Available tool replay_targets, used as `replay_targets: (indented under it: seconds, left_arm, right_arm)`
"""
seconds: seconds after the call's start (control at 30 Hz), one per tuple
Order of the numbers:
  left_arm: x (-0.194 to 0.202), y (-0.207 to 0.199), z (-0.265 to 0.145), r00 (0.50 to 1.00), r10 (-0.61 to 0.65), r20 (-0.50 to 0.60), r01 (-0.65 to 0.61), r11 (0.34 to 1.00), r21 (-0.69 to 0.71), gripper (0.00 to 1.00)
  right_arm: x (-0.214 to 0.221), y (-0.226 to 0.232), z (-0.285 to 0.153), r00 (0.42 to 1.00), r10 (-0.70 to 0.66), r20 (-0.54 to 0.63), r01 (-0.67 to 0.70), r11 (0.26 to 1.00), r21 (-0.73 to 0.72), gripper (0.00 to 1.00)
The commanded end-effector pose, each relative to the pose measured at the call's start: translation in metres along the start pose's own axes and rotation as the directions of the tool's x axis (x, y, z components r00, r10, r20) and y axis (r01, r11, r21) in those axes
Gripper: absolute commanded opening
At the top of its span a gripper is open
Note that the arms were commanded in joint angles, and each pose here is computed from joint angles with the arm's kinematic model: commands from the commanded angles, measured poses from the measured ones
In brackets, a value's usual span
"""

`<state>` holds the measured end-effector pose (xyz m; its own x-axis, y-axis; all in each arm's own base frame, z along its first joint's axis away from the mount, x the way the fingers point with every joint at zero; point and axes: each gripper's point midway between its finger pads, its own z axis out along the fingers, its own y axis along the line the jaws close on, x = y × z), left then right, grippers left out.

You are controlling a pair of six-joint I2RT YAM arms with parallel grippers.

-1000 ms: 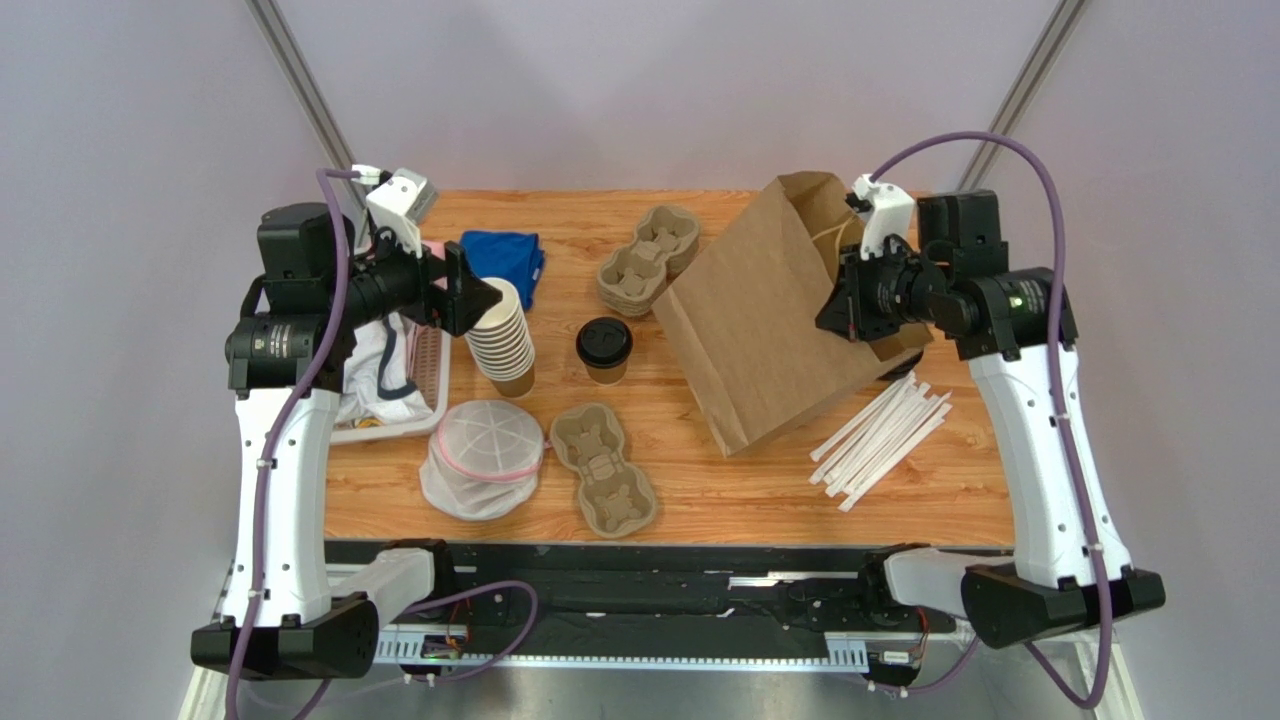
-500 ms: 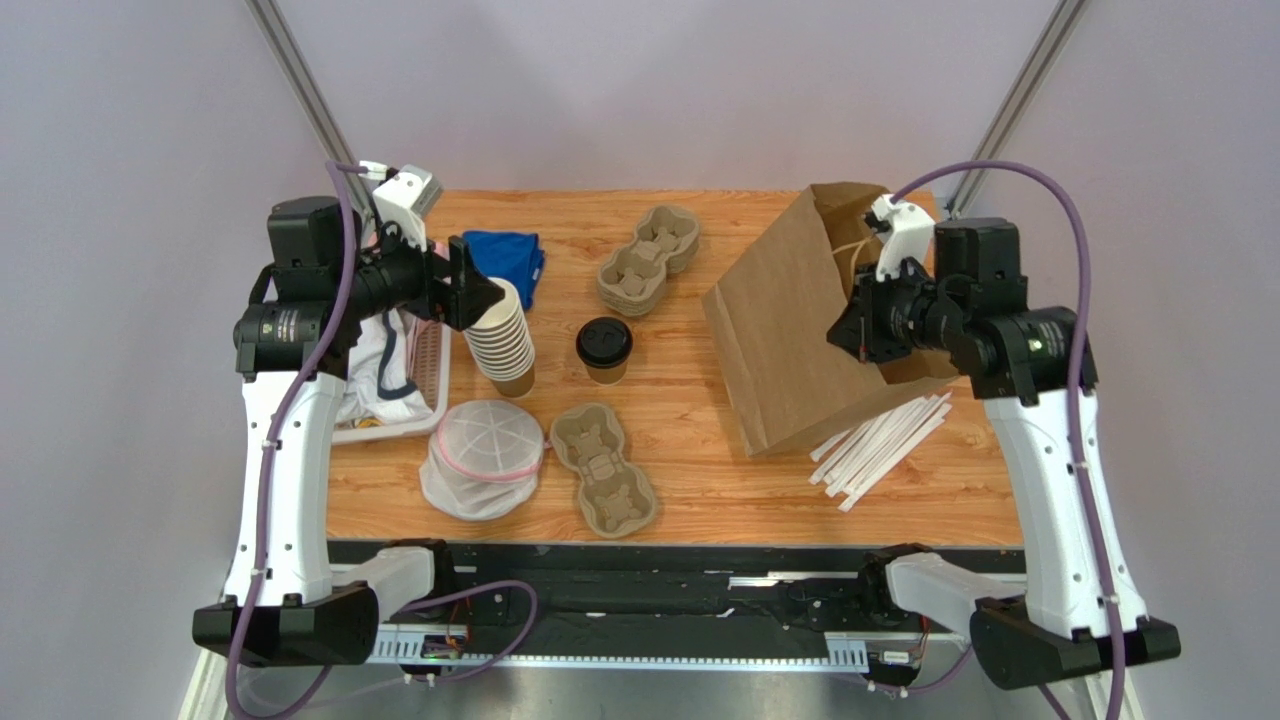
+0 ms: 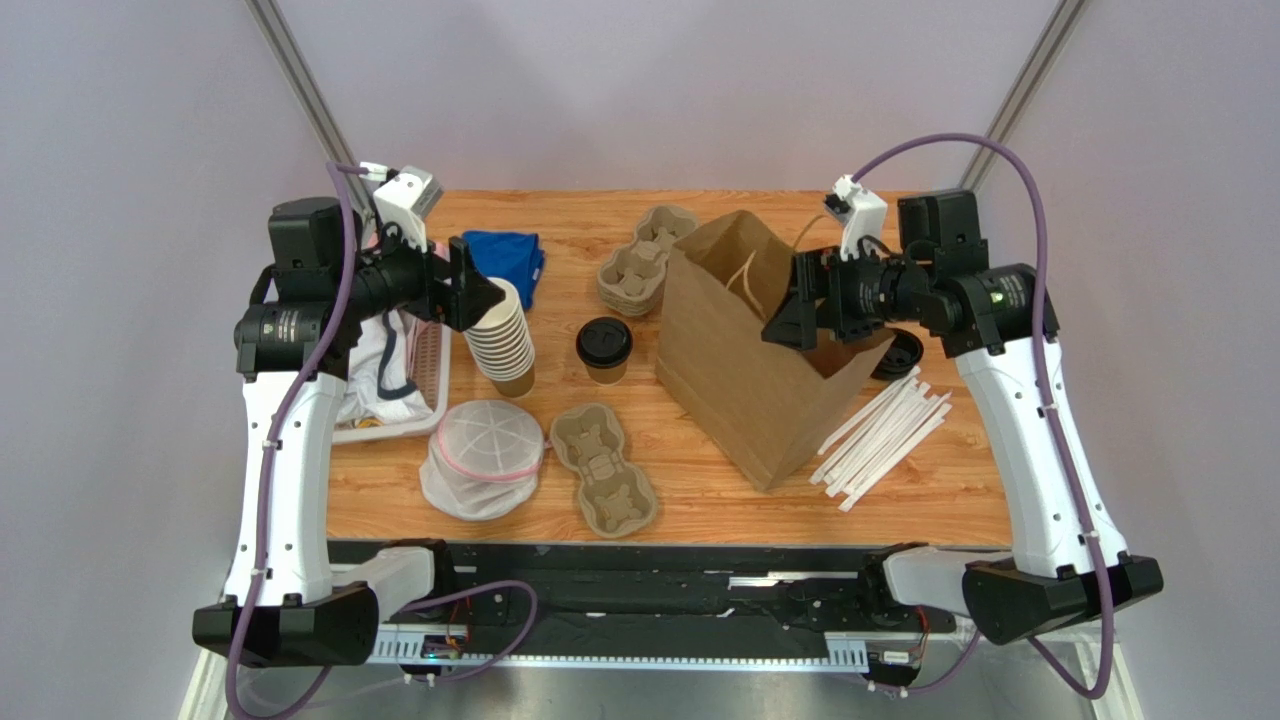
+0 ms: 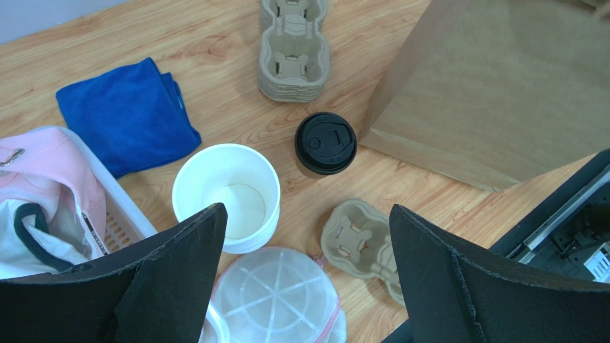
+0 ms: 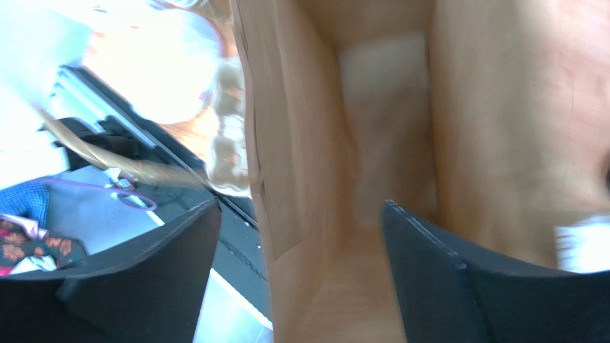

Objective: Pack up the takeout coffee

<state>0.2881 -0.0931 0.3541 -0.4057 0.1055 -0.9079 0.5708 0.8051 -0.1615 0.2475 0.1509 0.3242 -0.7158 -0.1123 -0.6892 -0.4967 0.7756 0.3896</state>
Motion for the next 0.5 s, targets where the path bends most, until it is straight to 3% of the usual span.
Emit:
replay_targets:
  seconds: [0.0,0.2,0.47]
  left_arm:
    - [-0.001,-0.007,-0.001,1.0,0.008,0.003,-0.008,0.999,0.04,0.93]
    - [-0.002,-0.014,-0.003,0.999,0.034,0.002,-0.034,0.996,0.079,0.93]
    - [0.0,-0.013,-0.001,1.0,0.028,-0.004,-0.028,0.996,0.082,0.93]
  right_arm:
    - [-0.04,0.044,-0.043,0.968,-0.196,0.155,0.214,0.971,-0.109,0.95]
    - [-0.081,0.05,-0.081,0.86,-0.411,0.302,0.421,0.906,0.033,0.96]
    - [-0.11,0.015,-0.064,0.814,-0.549,0.192,0.525,0.835,0.164,0.91]
